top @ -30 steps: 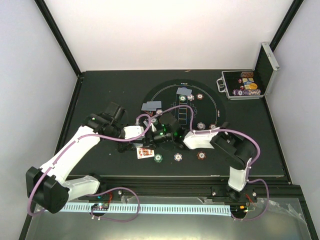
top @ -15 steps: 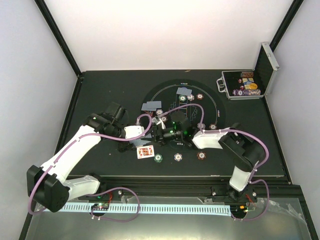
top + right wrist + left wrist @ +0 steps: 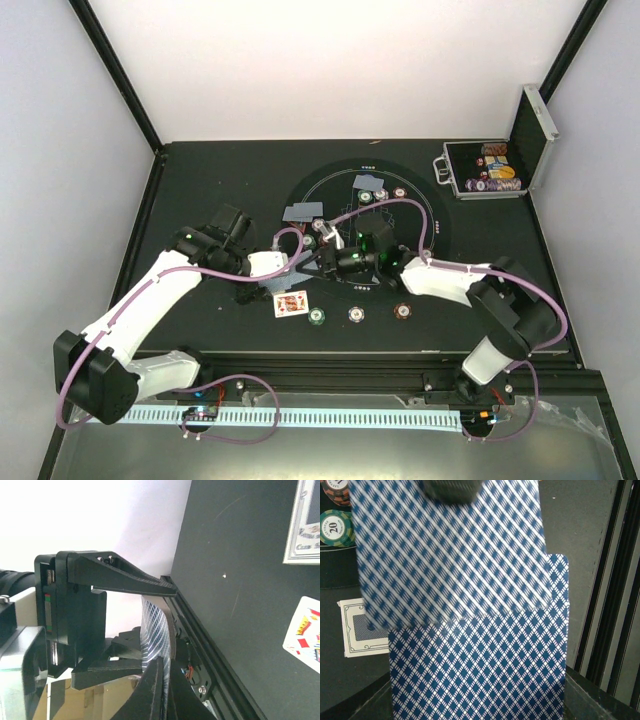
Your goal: Distribute texas hold em gaming equipment
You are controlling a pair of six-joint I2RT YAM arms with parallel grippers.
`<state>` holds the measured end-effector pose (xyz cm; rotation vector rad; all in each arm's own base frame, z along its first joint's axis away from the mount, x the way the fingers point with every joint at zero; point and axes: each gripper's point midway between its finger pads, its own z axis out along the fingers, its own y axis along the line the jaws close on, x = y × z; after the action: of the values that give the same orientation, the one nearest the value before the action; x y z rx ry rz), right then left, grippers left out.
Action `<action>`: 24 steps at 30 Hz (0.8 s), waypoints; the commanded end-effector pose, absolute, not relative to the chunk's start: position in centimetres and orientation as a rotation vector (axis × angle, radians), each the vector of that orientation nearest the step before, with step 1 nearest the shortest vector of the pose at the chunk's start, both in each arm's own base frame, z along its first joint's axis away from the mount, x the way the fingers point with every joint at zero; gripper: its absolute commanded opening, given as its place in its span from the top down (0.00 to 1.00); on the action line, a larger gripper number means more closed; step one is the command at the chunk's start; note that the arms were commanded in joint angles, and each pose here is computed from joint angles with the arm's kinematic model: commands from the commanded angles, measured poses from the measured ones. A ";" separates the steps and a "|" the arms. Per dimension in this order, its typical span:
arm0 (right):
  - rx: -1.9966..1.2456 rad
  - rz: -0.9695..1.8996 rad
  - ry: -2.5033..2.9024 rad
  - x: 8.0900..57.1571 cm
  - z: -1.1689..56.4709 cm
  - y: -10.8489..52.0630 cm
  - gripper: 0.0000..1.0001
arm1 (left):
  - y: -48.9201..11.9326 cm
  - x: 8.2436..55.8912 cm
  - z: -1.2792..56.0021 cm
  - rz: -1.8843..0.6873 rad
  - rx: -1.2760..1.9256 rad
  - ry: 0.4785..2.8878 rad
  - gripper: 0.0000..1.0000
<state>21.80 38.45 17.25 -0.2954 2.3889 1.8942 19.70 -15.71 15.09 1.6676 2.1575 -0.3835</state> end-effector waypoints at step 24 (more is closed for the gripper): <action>0.280 1.280 2.494 54.6 9.7 19.9 0.99 | -16.2 20.3 16.4 -0.386 1.651 2.118 0.98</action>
<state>53.13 21.05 14.08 0.1747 2.3865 1.3440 19.72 -15.73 15.11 1.6672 2.1562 -0.3840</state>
